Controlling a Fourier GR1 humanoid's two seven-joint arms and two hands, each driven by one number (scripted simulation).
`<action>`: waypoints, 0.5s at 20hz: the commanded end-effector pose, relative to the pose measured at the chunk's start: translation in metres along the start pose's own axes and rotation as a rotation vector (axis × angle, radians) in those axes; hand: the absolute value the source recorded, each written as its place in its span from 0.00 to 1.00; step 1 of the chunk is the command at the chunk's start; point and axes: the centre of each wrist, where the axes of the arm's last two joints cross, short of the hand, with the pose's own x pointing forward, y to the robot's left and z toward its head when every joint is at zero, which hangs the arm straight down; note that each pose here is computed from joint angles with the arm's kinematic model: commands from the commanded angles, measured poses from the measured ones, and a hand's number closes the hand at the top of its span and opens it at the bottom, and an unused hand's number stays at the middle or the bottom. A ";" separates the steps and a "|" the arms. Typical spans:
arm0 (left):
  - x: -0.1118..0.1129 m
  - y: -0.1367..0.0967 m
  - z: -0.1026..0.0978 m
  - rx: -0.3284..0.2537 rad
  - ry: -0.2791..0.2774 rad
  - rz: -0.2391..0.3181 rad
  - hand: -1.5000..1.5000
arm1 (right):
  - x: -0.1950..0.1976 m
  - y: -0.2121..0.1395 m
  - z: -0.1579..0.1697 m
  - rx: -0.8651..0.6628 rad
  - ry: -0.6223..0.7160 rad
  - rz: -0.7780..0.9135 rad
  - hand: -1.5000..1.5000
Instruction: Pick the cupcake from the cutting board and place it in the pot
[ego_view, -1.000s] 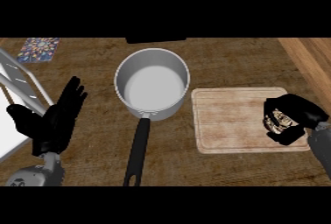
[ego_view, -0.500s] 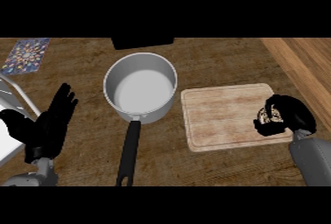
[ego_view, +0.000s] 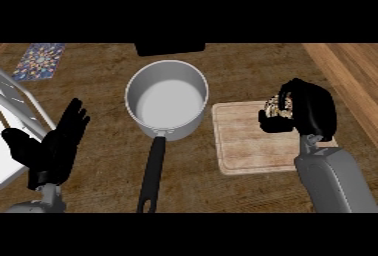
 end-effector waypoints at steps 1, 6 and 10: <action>0.004 -0.001 0.001 -0.018 -0.015 -0.003 0.50 | 0.068 -0.037 0.030 -0.154 -0.070 -0.072 1.00; 0.012 -0.009 -0.004 -0.059 -0.048 0.007 0.50 | 0.135 -0.083 0.077 -0.266 -0.063 -0.121 1.00; 0.019 -0.025 -0.001 -0.129 -0.071 -0.001 0.50 | 0.168 -0.099 0.110 -0.275 0.019 -0.062 1.00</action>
